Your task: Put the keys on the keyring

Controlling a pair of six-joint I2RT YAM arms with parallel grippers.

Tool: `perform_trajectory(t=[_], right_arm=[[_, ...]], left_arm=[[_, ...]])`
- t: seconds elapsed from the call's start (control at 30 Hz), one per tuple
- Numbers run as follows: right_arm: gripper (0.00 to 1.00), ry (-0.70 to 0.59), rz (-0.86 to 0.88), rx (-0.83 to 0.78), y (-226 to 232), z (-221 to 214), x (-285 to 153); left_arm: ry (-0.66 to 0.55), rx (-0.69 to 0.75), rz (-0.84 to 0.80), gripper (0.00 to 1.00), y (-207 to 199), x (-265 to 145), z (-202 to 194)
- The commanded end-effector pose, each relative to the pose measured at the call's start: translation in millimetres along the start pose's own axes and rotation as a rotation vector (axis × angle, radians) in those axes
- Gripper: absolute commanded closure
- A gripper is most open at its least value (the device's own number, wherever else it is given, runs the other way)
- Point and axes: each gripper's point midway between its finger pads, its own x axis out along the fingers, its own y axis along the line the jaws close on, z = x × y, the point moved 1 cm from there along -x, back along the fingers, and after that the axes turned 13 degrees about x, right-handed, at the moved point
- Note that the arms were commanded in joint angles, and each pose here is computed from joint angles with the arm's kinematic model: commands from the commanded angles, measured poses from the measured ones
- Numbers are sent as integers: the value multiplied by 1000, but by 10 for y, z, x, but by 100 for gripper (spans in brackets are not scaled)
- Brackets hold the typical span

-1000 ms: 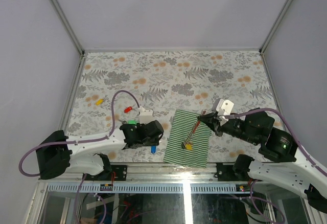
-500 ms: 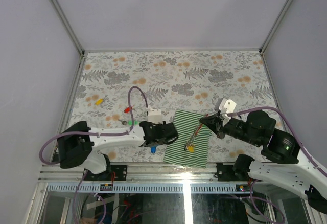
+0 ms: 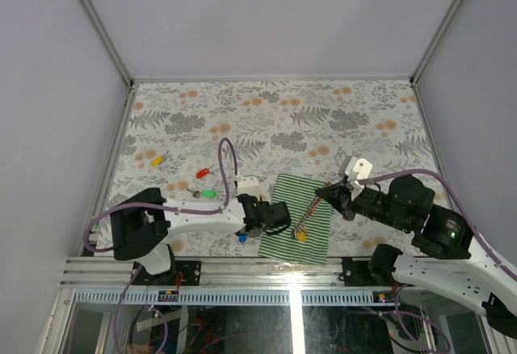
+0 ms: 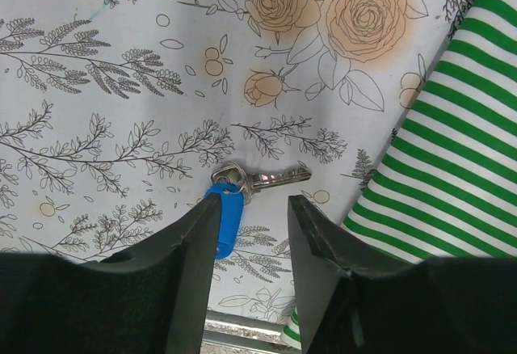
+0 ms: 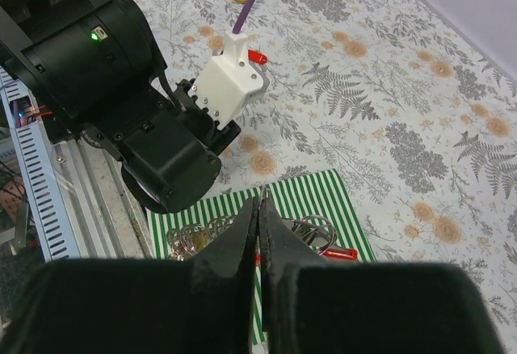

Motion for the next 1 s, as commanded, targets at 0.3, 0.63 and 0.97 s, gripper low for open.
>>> perform_trajectory(t=[0.3,0.63,0.97], right_arm=[[100,-53,6,-3,8,91,43],[100,-54,10,-3,11,81,60],[100,-51,8,-8,6,69,58]], left_arm=[[-27,4,74,65,165,123,28],[-24,36,59,75,207,147,52],[-3,40,56,77,208,207,-7]])
